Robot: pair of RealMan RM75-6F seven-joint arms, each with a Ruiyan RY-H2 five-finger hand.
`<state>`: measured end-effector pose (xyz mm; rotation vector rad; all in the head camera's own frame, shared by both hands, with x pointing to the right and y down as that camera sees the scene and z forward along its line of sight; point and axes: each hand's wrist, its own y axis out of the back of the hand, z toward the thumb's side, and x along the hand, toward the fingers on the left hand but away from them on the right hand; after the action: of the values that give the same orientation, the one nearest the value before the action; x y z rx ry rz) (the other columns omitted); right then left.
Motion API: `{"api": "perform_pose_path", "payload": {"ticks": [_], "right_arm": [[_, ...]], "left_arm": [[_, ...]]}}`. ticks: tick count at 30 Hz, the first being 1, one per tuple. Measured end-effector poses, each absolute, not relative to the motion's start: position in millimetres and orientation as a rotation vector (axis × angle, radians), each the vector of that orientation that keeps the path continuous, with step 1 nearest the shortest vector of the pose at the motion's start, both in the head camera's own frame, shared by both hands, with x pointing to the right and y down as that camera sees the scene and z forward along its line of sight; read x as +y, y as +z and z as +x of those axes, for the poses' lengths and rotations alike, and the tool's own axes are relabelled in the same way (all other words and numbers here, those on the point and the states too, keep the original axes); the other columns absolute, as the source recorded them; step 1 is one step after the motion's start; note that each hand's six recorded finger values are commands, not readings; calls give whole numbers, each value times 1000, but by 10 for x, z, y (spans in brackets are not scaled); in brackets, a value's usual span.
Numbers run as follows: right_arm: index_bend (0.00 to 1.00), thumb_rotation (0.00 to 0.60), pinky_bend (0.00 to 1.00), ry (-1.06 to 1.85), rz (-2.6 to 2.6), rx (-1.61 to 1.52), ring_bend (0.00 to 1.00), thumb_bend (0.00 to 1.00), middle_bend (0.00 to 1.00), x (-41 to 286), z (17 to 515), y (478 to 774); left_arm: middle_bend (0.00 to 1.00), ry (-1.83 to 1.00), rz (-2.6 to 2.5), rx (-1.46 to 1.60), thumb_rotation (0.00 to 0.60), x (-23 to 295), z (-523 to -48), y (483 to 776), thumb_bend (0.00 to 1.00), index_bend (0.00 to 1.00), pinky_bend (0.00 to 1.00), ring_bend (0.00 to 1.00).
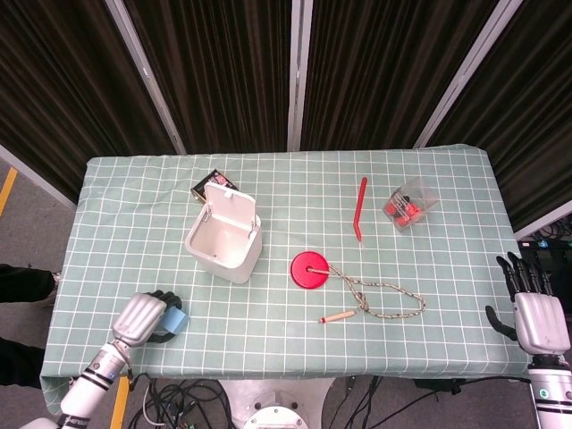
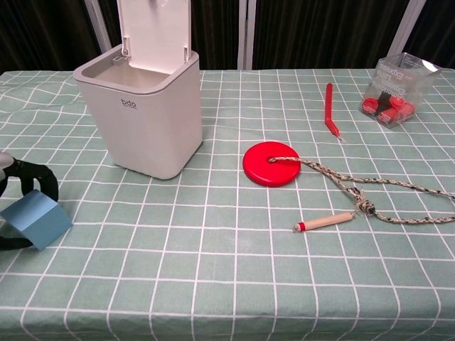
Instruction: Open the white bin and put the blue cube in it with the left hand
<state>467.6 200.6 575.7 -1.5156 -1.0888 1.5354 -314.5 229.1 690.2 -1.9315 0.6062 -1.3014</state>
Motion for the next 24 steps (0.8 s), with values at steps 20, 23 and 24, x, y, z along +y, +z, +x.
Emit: {"api": "perform_pose_path", "payload": {"ticks": [20, 23, 24], "right_arm": [[0, 600, 0, 1535, -1520, -1078, 0, 251, 0, 1994, 4646, 5779], [0, 600, 0, 1537, -1517, -1085, 0, 251, 0, 1991, 4662, 5773], [0, 600, 0, 1538, -1516, -1087, 0, 251, 0, 1992, 4668, 5771]], "left_arm": [[498, -967, -1636, 1008, 600, 1086, -2986, 5742, 228, 466, 632, 439], [497, -930, -1662, 1000, 600, 959, -2813, 5727, 227, 466, 631, 439], [497, -913, -1675, 993, 600, 909, -2725, 5733, 226, 465, 631, 439]]}}
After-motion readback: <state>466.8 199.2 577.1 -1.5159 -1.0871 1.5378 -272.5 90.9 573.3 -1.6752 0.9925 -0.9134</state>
